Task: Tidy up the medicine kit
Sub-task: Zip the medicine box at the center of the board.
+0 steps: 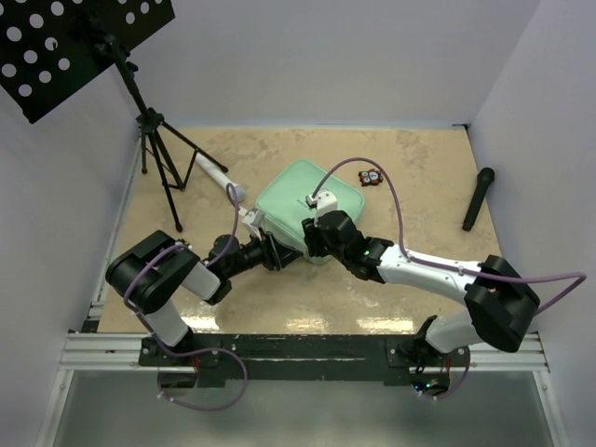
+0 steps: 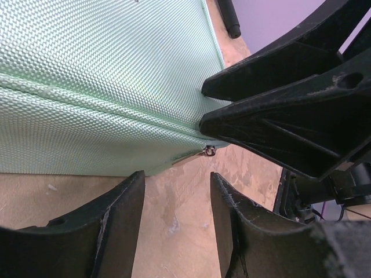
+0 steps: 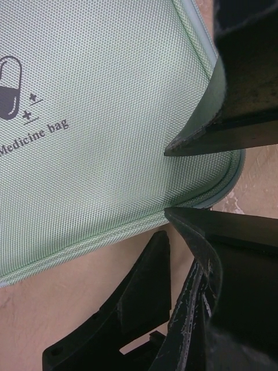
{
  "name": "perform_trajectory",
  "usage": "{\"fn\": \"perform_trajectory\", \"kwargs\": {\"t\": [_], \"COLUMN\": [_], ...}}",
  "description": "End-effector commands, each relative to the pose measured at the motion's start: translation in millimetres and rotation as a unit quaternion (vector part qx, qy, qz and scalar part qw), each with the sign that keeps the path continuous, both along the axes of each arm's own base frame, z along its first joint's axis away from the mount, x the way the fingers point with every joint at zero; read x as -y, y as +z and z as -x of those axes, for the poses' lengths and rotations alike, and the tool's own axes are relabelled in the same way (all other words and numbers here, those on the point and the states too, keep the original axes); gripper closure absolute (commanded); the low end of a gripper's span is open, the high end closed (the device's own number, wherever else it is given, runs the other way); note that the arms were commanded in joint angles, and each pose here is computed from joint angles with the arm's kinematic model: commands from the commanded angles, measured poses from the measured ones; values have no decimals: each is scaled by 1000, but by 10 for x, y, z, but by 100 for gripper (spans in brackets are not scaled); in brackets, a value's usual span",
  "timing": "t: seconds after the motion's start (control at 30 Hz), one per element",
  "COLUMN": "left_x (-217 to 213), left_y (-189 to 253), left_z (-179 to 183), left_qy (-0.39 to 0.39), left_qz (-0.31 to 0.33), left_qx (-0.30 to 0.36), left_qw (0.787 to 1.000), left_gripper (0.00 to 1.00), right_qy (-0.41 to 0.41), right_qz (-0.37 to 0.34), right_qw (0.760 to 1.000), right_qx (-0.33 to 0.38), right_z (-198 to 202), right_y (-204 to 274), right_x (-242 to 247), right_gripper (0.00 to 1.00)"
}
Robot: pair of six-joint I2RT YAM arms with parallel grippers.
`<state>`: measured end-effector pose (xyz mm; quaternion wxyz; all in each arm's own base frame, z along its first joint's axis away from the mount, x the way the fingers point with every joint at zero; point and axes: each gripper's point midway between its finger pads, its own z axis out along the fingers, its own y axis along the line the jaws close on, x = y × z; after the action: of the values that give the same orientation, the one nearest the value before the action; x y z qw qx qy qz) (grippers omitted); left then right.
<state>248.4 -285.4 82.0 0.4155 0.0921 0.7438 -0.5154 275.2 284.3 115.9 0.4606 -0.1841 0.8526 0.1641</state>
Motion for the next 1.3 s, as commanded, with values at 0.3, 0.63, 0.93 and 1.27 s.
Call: {"fn": "perform_trajectory", "kwargs": {"t": [0.3,0.63,0.93,1.27], "left_x": [107,158,201,287], "left_y": [1357,1350,1372,1413], "left_z": [28,28,34,107], "left_qy": [-33,-36,-40,-54], "left_qz": [175,171,174,181], "left_qx": [249,260,263,266], "left_qw": [952,950,948,945], "left_gripper": [42,38,43,48], "right_qy": [8,23,31,31], "right_qz": [10,-21,-44,-50], "right_qw": [996,992,989,988], "right_qx": [-88,-118,-136,-141], "right_z": [217,323,390,402], "right_y": [-456,-554,-572,-567], "right_x": [-106,-219,-286,-306], "right_gripper": [69,71,71,71]}}
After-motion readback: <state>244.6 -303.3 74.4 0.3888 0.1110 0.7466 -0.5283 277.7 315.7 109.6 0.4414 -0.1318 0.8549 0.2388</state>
